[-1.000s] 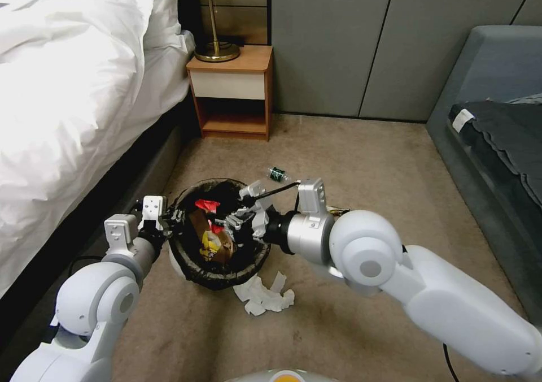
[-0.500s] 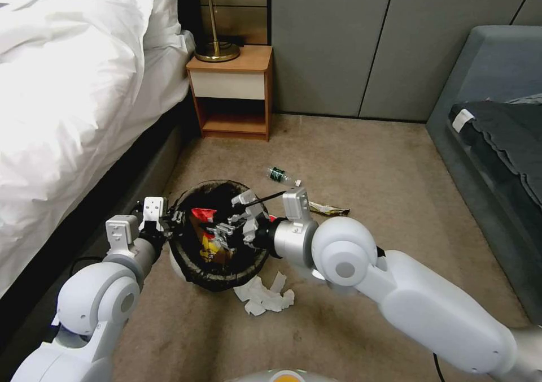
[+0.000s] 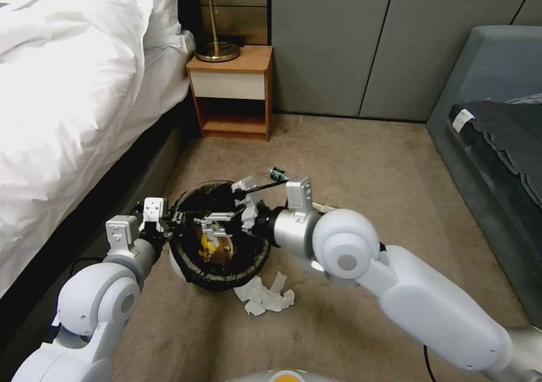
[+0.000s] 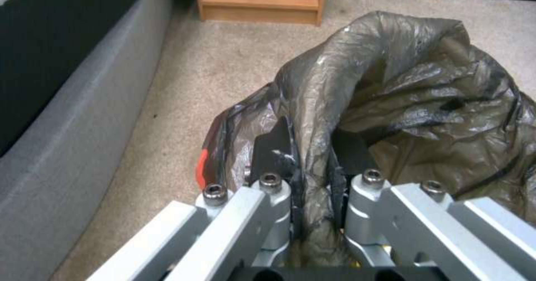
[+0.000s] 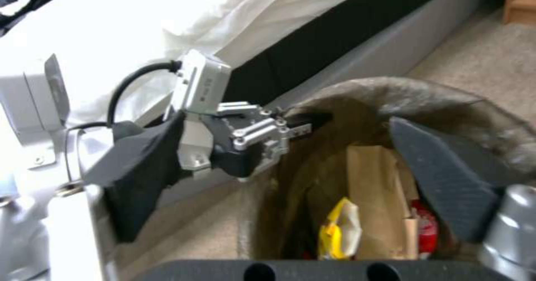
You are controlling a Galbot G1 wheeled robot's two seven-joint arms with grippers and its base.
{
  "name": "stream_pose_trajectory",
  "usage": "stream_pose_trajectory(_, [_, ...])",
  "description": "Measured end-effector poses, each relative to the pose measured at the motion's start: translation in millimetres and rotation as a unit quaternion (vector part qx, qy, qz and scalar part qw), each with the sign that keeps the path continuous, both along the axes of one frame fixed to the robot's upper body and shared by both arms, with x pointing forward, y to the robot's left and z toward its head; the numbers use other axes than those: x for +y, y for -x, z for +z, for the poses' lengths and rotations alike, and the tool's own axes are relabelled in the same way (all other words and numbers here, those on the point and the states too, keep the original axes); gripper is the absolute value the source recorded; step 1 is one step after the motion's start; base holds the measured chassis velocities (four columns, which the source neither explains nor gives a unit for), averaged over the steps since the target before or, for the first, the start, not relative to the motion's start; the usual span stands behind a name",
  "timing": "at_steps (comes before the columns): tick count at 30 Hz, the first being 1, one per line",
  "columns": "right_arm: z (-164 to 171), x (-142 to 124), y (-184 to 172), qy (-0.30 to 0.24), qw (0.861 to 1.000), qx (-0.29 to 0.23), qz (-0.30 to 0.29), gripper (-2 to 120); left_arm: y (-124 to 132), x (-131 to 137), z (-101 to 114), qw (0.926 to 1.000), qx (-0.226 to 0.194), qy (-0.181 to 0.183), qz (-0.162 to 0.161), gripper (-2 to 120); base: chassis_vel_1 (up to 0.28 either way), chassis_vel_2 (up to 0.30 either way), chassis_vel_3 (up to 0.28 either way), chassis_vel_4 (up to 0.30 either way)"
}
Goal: Pick up the trash bin, then pick up the garbage from the floor and place it into the trash bin.
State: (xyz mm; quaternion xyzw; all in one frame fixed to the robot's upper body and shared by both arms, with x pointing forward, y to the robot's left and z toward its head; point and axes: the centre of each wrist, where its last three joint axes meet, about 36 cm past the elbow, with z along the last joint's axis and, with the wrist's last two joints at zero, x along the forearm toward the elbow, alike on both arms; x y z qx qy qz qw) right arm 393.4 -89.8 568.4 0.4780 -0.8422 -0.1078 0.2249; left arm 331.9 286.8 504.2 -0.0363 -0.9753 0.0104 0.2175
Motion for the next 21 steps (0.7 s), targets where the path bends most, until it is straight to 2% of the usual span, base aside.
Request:
stream_pose_trajectory(4, [4.8, -9.8, 1.0, -0.002, 1.000, -0.018, -0.015, 100, -2.1, 0.6, 0.0, 1.0000, -0.001, -0.001, 0.000, 6, 0.000, 0.000, 0.000, 0.000])
stream_pose_trajectory(8, [9.9, -14.3, 2.0, -0.009, 0.999, -0.026, -0.022, 100, -2.5, 0.8, -0.5, 1.0000, 0.000, -0.001, 0.000, 6, 0.000, 0.000, 0.000, 0.000])
stream_pose_trajectory(11, [31.7, -38.2, 4.8, -0.026, 0.995, -0.073, -0.061, 100, -3.4, 1.3, -1.0, 1.0000, 0.000, -0.001, 0.001, 6, 0.000, 0.000, 0.000, 0.000])
stream_pose_trajectory(12, [31.7, -38.2, 4.8, -0.026, 0.995, -0.073, -0.061, 100, -3.4, 1.3, -1.0, 1.0000, 0.000, -0.001, 0.001, 6, 0.000, 0.000, 0.000, 0.000])
stream_pose_trajectory(14, [44.5, -72.8, 2.6, -0.005, 0.977, -0.154, -0.149, 100, -4.3, 2.2, -0.5, 1.0000, -0.001, -0.002, 0.002, 6, 0.000, 0.000, 0.000, 0.000])
stream_pose_trajectory(15, [44.5, -72.8, 2.6, -0.005, 0.977, -0.154, -0.149, 100, -4.3, 2.2, -0.5, 1.0000, -0.001, -0.002, 0.002, 6, 0.000, 0.000, 0.000, 0.000])
stream_pose_trajectory(16, [44.0, -83.7, 2.9, 0.006, 0.968, -0.176, -0.180, 100, -4.8, 2.6, -0.2, 1.0000, -0.002, -0.001, 0.002, 6, 0.000, 0.000, 0.000, 0.000])
stream_pose_trajectory(18, [29.5, -130.1, 0.0, 0.065, 0.915, -0.243, -0.315, 100, -5.7, 3.1, 0.1, 1.0000, -0.002, 0.001, 0.002, 6, 0.000, 0.000, 0.000, 0.000])
stream_pose_trajectory(19, [29.5, -130.1, 0.0, 0.065, 0.915, -0.243, -0.315, 100, -5.7, 3.1, 0.1, 1.0000, -0.002, 0.001, 0.002, 6, 0.000, 0.000, 0.000, 0.000])
stream_pose_trajectory(21, [12.1, -158.9, -1.8, 0.100, 0.878, -0.269, -0.382, 100, -5.5, 1.2, 0.7, 1.0000, -0.003, 0.003, 0.001, 6, 0.000, 0.000, 0.000, 0.000])
